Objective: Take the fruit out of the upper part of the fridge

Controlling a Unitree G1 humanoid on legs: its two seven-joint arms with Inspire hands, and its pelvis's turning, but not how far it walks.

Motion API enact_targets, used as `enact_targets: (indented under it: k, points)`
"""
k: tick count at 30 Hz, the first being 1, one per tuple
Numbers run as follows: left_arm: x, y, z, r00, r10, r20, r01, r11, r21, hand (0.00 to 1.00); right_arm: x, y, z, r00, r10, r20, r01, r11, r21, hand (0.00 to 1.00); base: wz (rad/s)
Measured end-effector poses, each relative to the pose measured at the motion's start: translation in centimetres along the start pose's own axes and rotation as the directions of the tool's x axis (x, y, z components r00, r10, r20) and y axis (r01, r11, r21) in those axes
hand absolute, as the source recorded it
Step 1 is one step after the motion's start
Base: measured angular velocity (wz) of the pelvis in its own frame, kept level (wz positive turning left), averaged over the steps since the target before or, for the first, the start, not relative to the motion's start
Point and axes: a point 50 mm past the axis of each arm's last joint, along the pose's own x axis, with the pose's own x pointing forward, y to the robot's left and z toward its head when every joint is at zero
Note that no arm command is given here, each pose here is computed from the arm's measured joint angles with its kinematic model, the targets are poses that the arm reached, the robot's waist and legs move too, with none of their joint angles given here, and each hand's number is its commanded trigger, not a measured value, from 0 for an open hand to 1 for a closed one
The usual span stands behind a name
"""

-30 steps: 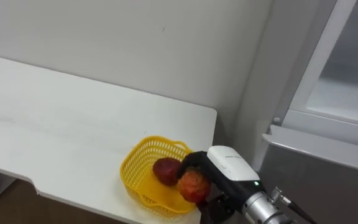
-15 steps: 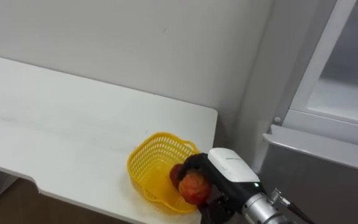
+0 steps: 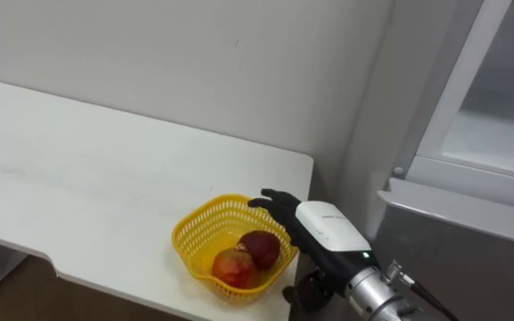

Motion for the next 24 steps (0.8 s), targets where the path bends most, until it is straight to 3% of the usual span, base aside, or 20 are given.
enact_targets:
  k: [12, 24]
  points:
    - [0.0, 0.1, 0.0, 1.0, 0.017, 0.0, -0.017, 1.0, -0.001, 0.0, 0.2, -0.4, 0.8, 0.999, -0.024, 0.032, 0.024, 1.0, 0.015, 0.0, 0.0]
    - [0.0, 0.2, 0.1, 1.0, 0.022, 0.004, -0.022, 1.0, 0.001, 0.0, 0.3, -1.2, 1.7, 0.996, -0.069, 0.059, 0.059, 0.987, 0.149, 0.0, 0.0]
